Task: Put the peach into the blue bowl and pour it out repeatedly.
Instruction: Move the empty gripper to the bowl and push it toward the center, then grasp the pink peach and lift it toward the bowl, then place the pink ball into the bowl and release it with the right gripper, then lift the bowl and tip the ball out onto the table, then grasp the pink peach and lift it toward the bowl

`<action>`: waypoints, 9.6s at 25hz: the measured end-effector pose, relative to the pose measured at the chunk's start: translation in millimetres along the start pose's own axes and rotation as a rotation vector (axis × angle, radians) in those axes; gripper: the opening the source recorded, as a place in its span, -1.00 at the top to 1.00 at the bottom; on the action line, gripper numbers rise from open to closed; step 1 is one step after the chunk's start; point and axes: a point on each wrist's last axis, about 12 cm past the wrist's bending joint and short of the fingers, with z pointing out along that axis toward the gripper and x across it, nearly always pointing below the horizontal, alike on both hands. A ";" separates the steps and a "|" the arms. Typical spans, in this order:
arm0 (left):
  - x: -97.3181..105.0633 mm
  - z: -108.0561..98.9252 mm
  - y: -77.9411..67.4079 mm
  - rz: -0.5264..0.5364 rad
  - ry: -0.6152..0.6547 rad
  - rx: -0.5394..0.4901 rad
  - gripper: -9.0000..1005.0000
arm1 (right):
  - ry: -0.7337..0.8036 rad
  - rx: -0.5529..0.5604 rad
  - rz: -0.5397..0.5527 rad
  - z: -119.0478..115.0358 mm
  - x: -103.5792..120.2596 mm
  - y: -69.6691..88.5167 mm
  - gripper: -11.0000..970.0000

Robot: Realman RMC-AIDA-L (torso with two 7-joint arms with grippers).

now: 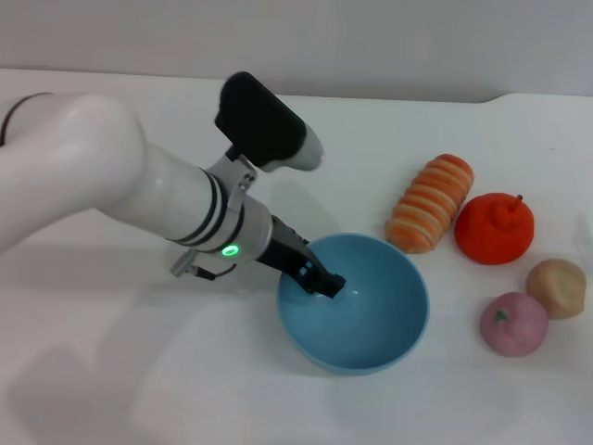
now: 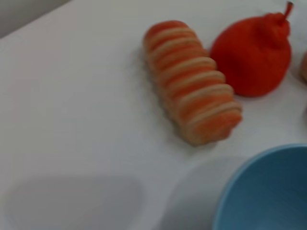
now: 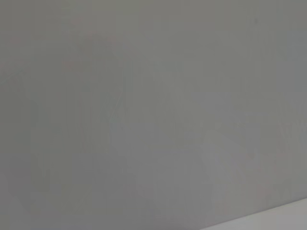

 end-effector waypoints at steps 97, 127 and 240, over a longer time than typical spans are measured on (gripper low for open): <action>-69.4 -31.8 31.2 -0.085 -0.029 -0.153 0.98 | 0.867 -0.661 -0.178 65.0 -145.6 64.0 0.83; -59.9 -26.0 30.2 -0.094 -0.032 -0.149 0.98 | 0.804 -0.719 -0.317 106.8 -131.1 114.2 -0.15; -41.1 0.3 24.4 -0.320 -0.536 -0.103 0.98 | 1.022 -0.662 0.123 39.8 -35.0 49.5 -0.35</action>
